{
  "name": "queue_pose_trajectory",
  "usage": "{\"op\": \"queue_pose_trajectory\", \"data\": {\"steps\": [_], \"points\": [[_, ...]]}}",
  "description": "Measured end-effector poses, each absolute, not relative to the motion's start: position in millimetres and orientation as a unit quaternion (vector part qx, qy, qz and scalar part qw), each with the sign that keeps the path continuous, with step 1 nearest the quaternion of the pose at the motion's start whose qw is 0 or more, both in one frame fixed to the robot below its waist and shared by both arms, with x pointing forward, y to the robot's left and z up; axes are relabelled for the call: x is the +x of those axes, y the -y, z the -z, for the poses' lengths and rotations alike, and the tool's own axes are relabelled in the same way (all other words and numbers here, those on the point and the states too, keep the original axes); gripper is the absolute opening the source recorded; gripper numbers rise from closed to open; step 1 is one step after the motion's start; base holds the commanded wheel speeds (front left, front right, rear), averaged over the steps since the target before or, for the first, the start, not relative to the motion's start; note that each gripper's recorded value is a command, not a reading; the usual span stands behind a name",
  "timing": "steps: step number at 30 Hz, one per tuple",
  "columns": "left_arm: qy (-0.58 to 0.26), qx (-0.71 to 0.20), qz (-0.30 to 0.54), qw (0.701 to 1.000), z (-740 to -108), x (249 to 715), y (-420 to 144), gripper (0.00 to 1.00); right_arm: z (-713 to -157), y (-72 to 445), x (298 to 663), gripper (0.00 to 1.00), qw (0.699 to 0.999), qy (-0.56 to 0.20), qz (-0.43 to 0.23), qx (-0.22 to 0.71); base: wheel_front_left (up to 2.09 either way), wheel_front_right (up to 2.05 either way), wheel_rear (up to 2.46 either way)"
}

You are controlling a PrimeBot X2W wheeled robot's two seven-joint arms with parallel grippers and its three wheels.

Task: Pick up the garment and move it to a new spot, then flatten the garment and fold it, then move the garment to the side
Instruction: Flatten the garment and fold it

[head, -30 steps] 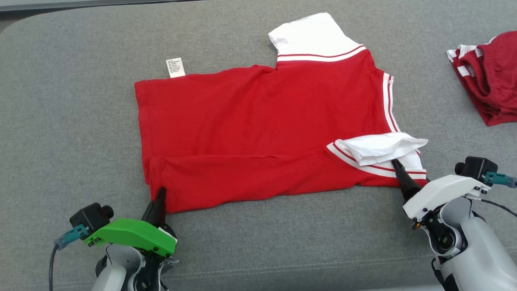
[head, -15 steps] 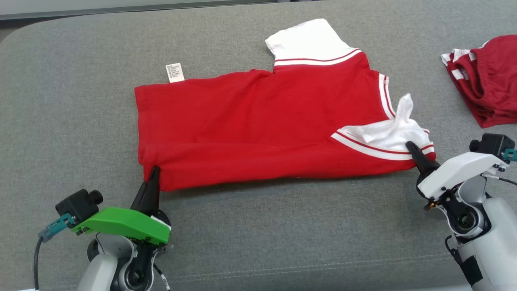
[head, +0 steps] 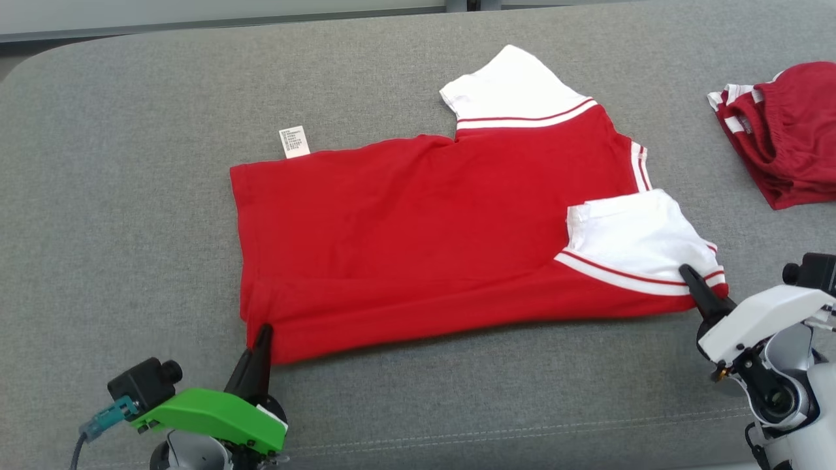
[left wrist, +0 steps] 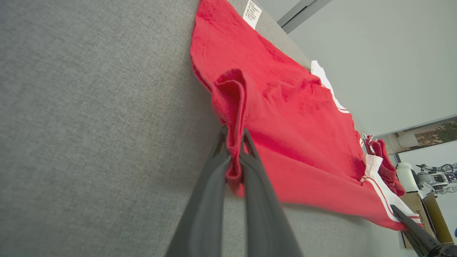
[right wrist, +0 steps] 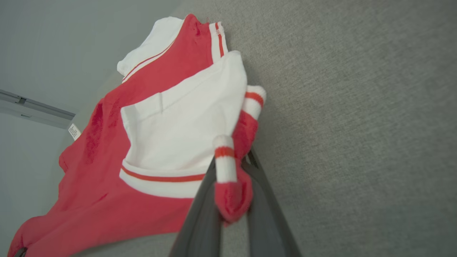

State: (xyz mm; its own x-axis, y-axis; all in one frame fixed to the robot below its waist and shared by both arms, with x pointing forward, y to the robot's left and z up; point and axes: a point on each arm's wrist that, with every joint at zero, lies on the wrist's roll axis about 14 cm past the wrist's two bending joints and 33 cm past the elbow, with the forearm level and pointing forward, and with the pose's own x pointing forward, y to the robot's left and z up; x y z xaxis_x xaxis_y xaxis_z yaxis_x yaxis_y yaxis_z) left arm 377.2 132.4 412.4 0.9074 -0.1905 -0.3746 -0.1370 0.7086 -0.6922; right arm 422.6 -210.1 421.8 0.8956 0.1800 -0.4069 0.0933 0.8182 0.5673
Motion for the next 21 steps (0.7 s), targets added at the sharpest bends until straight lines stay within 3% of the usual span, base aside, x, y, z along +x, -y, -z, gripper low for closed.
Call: {"op": "queue_pose_trajectory", "data": {"steps": [15, 16, 17, 18, 19, 21], "points": [[-0.287, -0.352, -0.011, 0.891, -372.4, 346.0, -127.1, 0.0, -388.4, 211.0, 383.7, 0.0, 0.914, -0.267, 0.01, 0.305, 0.0, 0.0, 0.0], [-0.294, -0.349, -0.012, 0.89, -369.7, 344.3, -126.7, 0.0, -387.1, 211.1, 383.2, 0.2, 0.915, -0.269, 0.011, 0.302, 0.0, 0.0, 0.0], [-0.297, -0.344, -0.012, 0.89, -368.7, 343.5, -126.3, 0.42, -386.4, 211.3, 383.1, 0.65, 0.915, -0.269, 0.012, 0.299, 0.0, 0.0, 0.0], [-0.298, -0.341, -0.012, 0.892, -368.1, 342.9, -126.5, 0.89, -385.5, 211.6, 382.7, 1.0, 0.915, -0.269, 0.013, 0.299, 0.0, 0.0, 0.0], [-0.299, -0.337, -0.012, 0.893, -367.9, 342.6, -127.1, 1.0, -384.8, 212.0, 382.2, 1.0, 0.916, -0.269, 0.014, 0.297, 0.0, 0.0, 0.0], [-0.299, -0.321, -0.006, 0.899, -368.6, 342.3, -129.5, 1.0, -385.1, 213.2, 382.0, 1.0, 0.917, -0.269, 0.014, 0.293, 0.0, 0.0, 0.0]]}}
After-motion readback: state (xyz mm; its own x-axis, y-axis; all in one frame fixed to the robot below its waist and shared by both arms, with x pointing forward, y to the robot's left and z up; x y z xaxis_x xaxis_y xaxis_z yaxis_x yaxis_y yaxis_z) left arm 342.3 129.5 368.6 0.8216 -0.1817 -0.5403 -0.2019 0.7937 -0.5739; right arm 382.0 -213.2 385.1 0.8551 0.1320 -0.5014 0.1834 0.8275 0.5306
